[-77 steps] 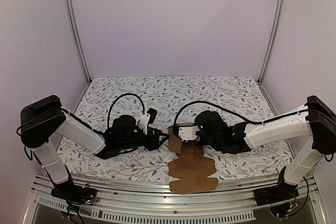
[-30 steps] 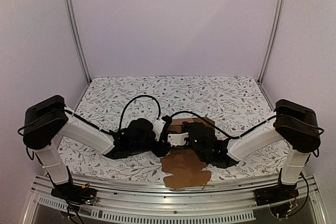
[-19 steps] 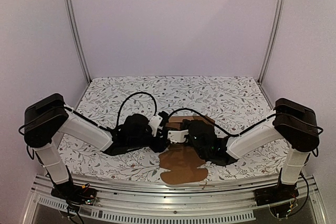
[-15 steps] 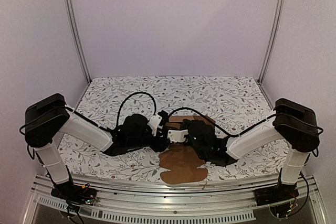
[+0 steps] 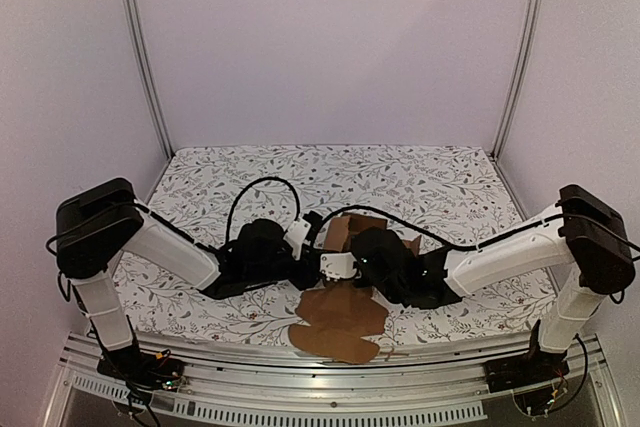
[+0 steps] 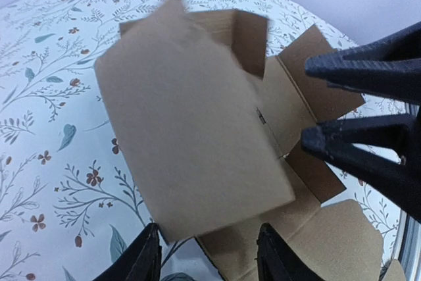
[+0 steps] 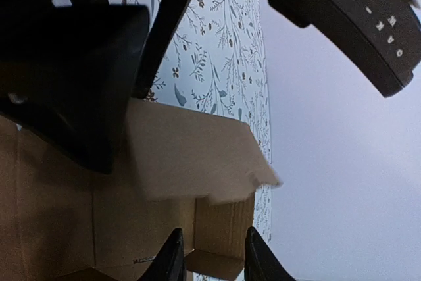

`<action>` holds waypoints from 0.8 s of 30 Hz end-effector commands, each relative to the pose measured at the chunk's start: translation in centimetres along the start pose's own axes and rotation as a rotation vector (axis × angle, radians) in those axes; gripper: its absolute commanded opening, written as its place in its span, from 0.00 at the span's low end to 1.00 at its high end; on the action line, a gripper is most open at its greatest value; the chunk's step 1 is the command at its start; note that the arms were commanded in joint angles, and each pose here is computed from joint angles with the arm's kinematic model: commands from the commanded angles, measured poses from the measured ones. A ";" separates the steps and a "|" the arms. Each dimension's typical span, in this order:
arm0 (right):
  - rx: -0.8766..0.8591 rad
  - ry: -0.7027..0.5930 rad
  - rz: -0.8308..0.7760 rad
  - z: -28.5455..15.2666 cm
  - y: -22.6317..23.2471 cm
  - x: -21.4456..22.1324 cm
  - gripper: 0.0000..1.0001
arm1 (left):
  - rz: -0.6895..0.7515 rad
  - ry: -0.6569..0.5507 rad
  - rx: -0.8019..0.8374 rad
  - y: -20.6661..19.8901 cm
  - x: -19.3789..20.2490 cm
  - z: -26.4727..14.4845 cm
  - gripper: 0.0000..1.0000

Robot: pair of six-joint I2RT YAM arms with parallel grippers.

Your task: Fold the paper box

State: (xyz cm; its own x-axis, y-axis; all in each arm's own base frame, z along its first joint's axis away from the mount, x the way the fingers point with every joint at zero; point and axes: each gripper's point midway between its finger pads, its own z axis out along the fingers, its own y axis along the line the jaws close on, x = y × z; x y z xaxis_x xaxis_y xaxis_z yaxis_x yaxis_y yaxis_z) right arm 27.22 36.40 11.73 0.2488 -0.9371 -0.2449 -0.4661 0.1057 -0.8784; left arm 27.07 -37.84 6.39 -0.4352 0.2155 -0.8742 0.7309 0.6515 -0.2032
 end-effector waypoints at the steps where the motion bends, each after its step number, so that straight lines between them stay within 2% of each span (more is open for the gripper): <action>1: -0.176 0.006 0.045 -1.4 2.0 0.1 0.33 | -0.006 -0.038 0.029 -0.2 -1.2 0.8 0.49; 6: -0.250 0.040 0.107 -1.1 1.3 1.3 0.37 | -0.007 -0.037 0.032 -0.2 -1.1 1.0 0.48; 10: -0.341 0.018 0.232 -1.8 -1.1 1.9 0.39 | -0.038 -0.033 0.005 0.2 -1.6 0.3 0.50; 13: -0.415 0.039 0.360 -1.7 -3.3 3.8 0.41 | -0.127 -0.023 -0.145 2.8 -2.8 -0.9 0.55; 17: -0.425 0.066 0.563 -0.7 -6.1 6.1 0.42 | -0.225 0.072 -0.289 6.2 -4.2 -1.6 0.56; 20: -0.428 0.091 0.663 -0.3 -7.3 7.8 0.45 | -0.226 0.190 -0.366 7.9 -4.4 -1.5 0.56; 24: -0.451 0.128 0.753 0.0 -7.9 9.8 0.52 | -0.227 0.327 -0.390 9.0 -4.4 -0.4 0.57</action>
State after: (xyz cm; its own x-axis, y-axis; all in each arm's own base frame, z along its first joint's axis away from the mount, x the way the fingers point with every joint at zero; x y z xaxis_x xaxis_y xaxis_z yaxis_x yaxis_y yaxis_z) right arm 34.21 27.18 16.49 -0.2396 -0.7610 -0.6028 -0.7429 0.5435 -0.3908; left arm 35.74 -35.45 12.97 -0.5954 0.0914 -0.7983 0.4512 0.8601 -0.2380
